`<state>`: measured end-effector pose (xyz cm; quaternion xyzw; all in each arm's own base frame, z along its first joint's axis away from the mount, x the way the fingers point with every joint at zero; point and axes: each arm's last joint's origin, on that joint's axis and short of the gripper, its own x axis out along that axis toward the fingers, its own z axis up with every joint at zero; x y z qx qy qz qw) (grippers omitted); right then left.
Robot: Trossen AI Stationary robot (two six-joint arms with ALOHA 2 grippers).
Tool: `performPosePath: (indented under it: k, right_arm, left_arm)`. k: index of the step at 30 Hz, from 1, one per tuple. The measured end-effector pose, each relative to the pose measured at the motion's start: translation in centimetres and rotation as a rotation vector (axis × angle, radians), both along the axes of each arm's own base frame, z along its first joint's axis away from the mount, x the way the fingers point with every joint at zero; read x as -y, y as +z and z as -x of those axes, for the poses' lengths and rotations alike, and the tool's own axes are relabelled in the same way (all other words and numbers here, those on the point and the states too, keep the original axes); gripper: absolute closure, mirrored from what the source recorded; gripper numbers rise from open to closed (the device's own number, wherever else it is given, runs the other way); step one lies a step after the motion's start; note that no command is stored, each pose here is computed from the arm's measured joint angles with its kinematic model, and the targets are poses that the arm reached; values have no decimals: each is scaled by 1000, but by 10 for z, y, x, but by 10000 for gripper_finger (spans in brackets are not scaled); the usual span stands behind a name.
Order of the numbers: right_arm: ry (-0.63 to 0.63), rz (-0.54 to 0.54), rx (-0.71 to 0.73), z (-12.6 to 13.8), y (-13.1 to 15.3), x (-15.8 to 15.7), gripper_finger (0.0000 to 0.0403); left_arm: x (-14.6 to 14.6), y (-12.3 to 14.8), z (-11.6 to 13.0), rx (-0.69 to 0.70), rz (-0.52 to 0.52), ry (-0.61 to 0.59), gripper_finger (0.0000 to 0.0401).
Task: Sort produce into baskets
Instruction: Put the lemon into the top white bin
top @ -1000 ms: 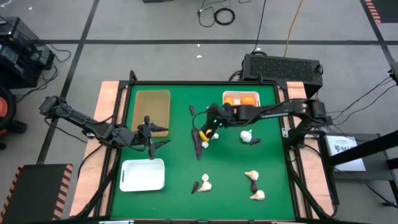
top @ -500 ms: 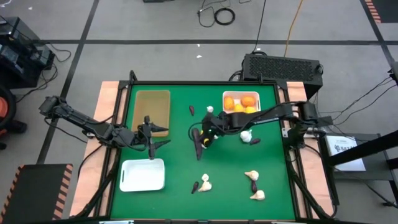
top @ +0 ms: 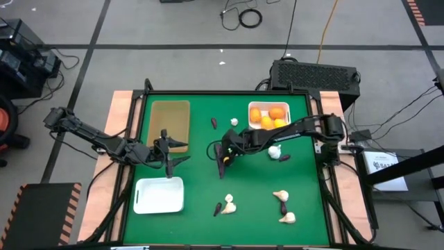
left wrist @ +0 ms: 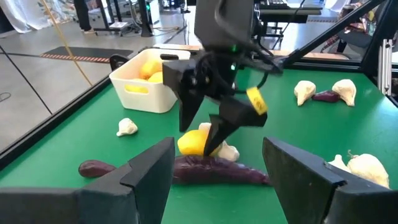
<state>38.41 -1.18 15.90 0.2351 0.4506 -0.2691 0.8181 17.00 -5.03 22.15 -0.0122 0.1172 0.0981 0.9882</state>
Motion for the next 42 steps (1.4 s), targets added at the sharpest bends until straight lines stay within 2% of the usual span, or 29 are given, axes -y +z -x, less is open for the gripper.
performPosePath:
  k: [9,21,27,32,38,42]
  right_arm:
    - [-1,0,-26,-1,-8,0,65]
    - [29,-10,-23,0,-5,0,177]
    - [49,7,12,9,24,3,171]
    - [28,50,65,26,62,20,163]
    - [-98,187,34,57,97,50,162]
    - [-169,210,-39,75,103,69,161]
  left_arm:
    - [0,-2,0,-17,-7,0,150]
    - [0,-1,0,-14,-5,0,150]
    - [0,-1,0,-13,-4,0,150]
    - [0,-1,0,-13,-4,0,150]
    - [0,-1,0,-14,-4,1,150]
    - [0,-1,0,-14,-4,1,150]
